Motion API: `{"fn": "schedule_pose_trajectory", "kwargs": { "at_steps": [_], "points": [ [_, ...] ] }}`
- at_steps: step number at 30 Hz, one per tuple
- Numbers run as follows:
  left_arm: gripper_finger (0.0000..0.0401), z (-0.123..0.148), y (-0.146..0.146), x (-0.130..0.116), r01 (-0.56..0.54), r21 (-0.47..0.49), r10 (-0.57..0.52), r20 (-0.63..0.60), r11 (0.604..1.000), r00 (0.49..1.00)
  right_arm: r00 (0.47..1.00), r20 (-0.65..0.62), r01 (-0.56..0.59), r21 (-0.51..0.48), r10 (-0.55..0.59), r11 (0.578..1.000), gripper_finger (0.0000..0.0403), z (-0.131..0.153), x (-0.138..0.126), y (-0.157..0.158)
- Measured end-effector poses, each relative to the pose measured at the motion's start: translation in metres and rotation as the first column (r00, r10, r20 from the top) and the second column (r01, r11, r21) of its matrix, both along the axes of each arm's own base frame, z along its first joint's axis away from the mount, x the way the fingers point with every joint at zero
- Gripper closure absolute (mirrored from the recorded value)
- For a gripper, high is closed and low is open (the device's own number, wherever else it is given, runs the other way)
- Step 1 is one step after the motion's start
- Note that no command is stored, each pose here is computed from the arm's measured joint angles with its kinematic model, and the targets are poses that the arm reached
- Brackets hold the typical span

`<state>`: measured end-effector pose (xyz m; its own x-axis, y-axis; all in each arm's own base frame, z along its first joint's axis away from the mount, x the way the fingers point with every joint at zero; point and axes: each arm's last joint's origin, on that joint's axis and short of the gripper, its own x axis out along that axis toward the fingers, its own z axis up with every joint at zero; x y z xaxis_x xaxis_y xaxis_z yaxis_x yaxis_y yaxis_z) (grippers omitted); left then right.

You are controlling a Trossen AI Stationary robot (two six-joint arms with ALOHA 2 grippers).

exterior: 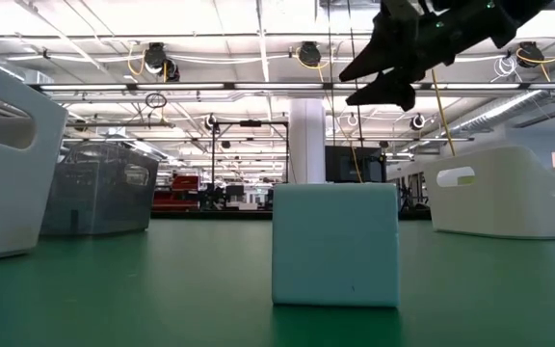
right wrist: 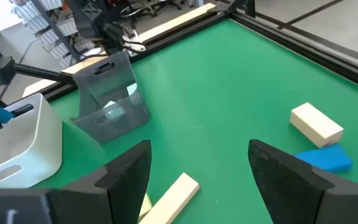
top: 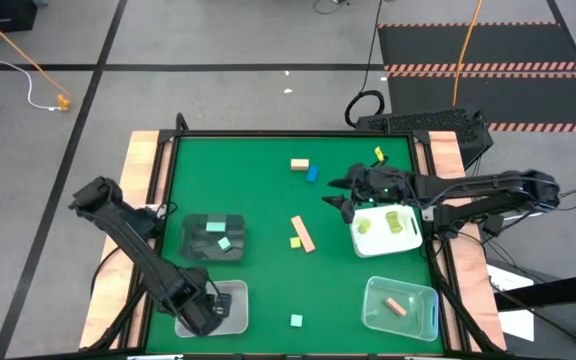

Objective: Sort & place blocks by color
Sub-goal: Put the right blue block into the gray bin, then put the bottom brown block into the bin

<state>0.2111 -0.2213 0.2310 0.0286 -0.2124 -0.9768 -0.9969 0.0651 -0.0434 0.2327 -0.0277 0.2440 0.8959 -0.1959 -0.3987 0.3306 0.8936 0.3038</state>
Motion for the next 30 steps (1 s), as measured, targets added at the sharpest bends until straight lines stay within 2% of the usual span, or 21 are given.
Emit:
{"fn": "schedule_pose_trajectory", "kwargs": {
  "at_steps": [4,6,13,19,24,27,30],
  "points": [
    [0.0312,-0.012,-0.002,0.005,-0.007,0.044,0.008,-0.022,0.999,1.0,1.0,0.023,-0.016,-0.003,0.016,1.0,0.0145,-0.004,0.009,0.003],
    [0.0298,-0.016,-0.002,0.007,-0.014,0.064,0.015,-0.017,0.998,1.0,0.999,0.037,-0.027,-0.004,0.027,1.0,0.0145,-0.006,0.014,0.005],
    [0.019,-0.017,0.005,0.015,-0.023,0.073,0.024,-0.009,0.997,1.0,0.997,0.021,-0.072,-0.002,0.072,0.997,0.0145,-0.019,0.027,0.016],
    [0.0132,-0.017,0.012,0.022,0.081,0.071,-0.082,0.018,0.994,0.996,0.996,0.022,-0.09,0.048,0.089,0.995,0.0145,-0.03,0.037,0.026],
    [0.0121,0.004,0.025,0.025,0.143,0.044,-0.147,0.106,0.989,0.983,0.999,0.016,-0.051,0.161,0.049,0.986,0.0145,-0.041,0.044,0.03],
    [0.0128,0.024,0.038,0.021,0.155,0.069,-0.166,0.198,0.985,0.966,0.999,0.0,-0.05,0.162,0.051,0.986,0.0145,-0.046,0.046,0.033],
    [0.0137,0.045,0.052,0.015,0.161,0.138,-0.196,0.301,0.977,0.933,1.0,-0.001,-0.001,0.144,0.001,0.99,0.0145,-0.047,0.047,0.036]
  ]
}}
